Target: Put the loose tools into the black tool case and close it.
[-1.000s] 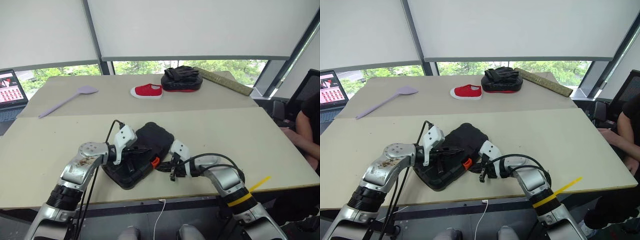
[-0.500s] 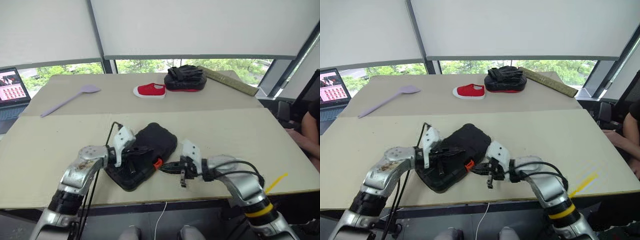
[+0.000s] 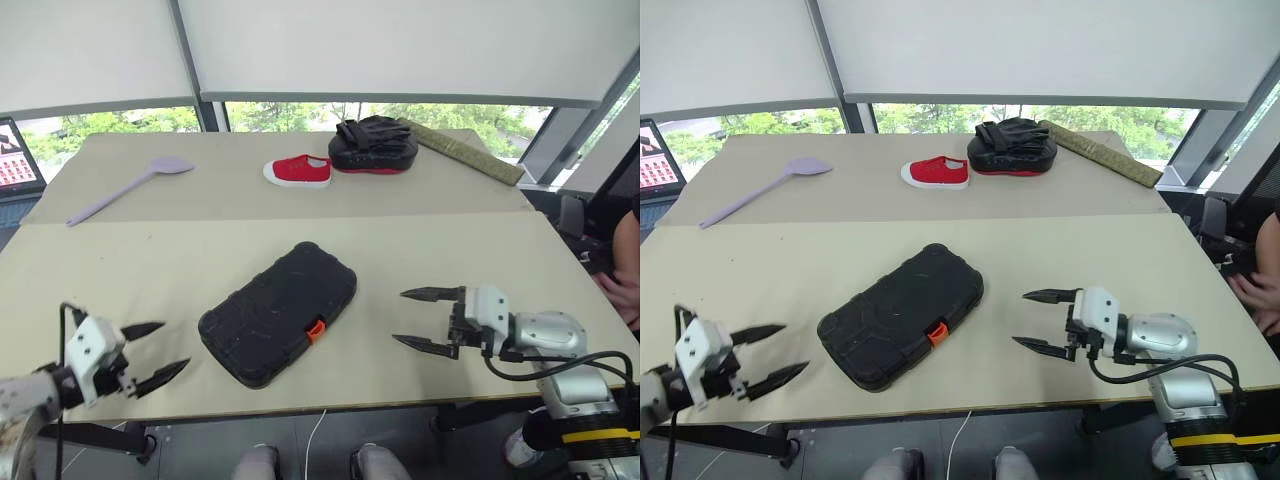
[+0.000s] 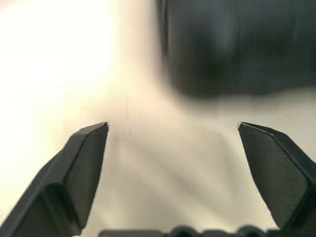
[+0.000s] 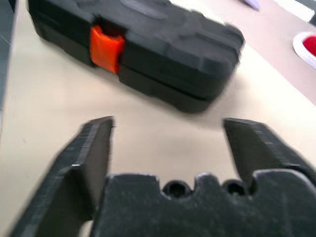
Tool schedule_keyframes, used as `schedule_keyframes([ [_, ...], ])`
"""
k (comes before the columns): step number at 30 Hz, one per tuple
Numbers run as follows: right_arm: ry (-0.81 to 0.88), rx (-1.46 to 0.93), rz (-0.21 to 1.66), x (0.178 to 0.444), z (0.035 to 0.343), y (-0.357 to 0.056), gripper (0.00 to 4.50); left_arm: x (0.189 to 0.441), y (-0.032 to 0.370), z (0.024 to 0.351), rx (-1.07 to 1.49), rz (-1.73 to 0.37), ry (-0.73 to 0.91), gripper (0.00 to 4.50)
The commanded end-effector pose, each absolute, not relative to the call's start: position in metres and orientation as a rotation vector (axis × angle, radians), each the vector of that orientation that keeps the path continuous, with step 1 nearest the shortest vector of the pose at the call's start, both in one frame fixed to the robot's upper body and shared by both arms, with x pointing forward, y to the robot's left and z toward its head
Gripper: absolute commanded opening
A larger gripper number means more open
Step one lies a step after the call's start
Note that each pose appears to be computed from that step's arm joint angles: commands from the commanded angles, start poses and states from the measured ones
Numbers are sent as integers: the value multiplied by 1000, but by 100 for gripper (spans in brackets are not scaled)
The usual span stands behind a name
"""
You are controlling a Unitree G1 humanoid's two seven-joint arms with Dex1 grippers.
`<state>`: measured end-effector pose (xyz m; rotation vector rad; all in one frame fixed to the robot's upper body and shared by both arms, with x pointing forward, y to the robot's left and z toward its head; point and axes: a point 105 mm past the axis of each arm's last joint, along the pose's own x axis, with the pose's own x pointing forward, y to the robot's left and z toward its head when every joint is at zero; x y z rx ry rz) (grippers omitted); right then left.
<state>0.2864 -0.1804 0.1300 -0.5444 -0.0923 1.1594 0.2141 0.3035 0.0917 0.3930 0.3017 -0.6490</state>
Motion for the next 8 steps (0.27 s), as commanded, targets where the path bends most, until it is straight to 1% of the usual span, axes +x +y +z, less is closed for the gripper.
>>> schedule_keyframes([
  [1,-162,-590,1132,290,143,-190,446,213,319,106,444,-556,245,450],
  [8,-157,-596,1090,296,139,-199,446,214,326,109,414,-478,214,450],
])
